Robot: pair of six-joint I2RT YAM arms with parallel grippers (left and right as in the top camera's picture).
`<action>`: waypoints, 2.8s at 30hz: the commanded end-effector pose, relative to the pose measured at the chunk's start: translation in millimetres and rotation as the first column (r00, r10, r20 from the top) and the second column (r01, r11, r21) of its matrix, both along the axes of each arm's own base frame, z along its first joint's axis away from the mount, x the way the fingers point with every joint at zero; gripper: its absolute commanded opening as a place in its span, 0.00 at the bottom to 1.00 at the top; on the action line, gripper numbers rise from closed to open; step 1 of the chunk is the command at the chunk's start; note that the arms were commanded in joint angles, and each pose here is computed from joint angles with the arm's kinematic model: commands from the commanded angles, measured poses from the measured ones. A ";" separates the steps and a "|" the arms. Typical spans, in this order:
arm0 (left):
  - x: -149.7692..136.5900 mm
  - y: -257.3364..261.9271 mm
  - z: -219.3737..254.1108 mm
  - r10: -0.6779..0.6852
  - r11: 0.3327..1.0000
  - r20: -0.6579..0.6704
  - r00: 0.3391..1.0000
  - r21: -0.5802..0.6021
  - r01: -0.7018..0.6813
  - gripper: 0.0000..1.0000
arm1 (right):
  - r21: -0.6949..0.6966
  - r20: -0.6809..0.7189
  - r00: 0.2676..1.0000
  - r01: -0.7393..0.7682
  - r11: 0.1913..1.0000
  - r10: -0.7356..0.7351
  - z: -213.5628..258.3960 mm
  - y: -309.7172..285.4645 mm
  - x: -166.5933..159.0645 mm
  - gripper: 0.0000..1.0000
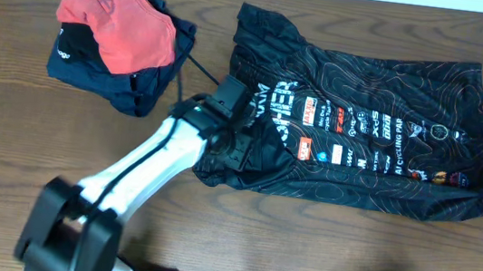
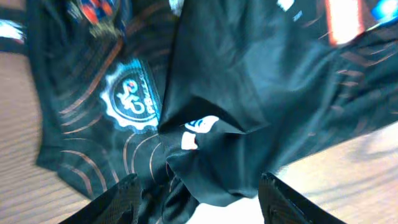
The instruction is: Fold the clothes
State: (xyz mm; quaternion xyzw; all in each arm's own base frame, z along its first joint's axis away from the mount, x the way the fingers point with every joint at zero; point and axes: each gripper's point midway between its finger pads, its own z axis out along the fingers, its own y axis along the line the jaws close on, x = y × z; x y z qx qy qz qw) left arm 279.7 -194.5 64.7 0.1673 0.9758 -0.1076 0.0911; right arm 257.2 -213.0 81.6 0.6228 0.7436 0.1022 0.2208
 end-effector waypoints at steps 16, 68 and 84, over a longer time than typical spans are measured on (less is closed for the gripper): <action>-16.8 -16.0 -44.2 -0.144 0.978 -0.019 0.989 0.151 0.145 0.51 | -0.014 0.005 1.000 0.013 1.000 -0.013 4.5 -3.8 2.2 0.02; 48.5 34.1 97.4 -0.083 0.932 0.512 0.855 0.345 -0.116 0.06 | -0.064 0.163 0.985 -0.044 0.997 0.054 25.4 -11.2 32.9 0.01; 105.1 56.0 127.6 0.108 0.946 0.660 0.743 0.163 -0.281 0.06 | -0.097 0.186 0.981 -0.039 0.995 0.057 30.5 -17.7 37.8 0.01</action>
